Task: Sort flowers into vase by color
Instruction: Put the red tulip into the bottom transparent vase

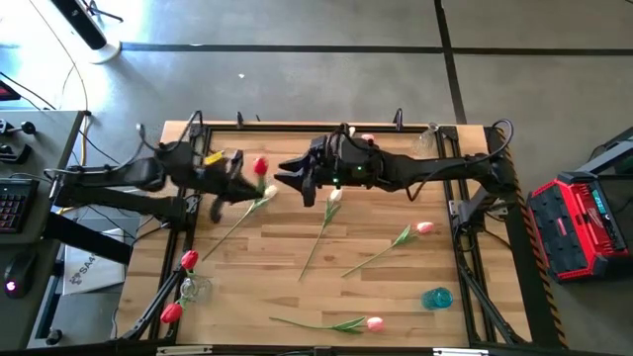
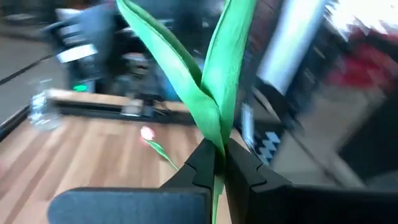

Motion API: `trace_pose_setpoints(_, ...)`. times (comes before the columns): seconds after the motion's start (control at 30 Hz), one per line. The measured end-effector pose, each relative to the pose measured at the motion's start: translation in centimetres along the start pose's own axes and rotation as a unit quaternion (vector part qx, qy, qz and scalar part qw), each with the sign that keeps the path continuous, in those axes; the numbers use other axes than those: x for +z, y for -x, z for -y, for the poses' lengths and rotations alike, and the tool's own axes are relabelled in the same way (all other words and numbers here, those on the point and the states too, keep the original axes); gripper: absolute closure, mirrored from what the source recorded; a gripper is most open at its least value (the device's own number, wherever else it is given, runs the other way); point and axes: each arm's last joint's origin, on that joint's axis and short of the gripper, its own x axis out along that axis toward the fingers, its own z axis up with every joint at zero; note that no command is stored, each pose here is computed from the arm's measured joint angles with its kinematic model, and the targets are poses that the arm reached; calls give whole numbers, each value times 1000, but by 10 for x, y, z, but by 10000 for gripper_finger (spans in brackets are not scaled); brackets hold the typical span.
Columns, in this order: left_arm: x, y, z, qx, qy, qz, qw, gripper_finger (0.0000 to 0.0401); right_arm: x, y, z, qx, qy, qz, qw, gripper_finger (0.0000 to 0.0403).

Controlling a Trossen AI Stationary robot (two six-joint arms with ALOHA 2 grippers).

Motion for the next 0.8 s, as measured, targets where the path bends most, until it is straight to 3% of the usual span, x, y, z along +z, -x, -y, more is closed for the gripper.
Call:
trace_pose_setpoints(0.07, 3, 17, 8, -31, -33, -31, 998, 397, -4, 3, 3, -40, -7, -21, 999, 214)
trace_pose_setpoints(0.23, 3, 60, 24, -55, -40, -92, 993, 397, -21, 7, 6, -122, -18, -66, 990, 211)
trace_pose_setpoints(0.5, -3, 119, 40, -120, -7, -55, 991, 398, -32, 11, -2, -164, -40, -72, 983, 210)
trace_pose_setpoints(0.63, -11, 133, 43, -163, 9, -55, 985, 398, -34, 12, -6, -173, -56, -63, 981, 210)
trace_pose_setpoints(0.8, -32, 123, 42, -222, 58, -91, 969, 398, -38, 14, -8, -188, -82, -59, 977, 210)
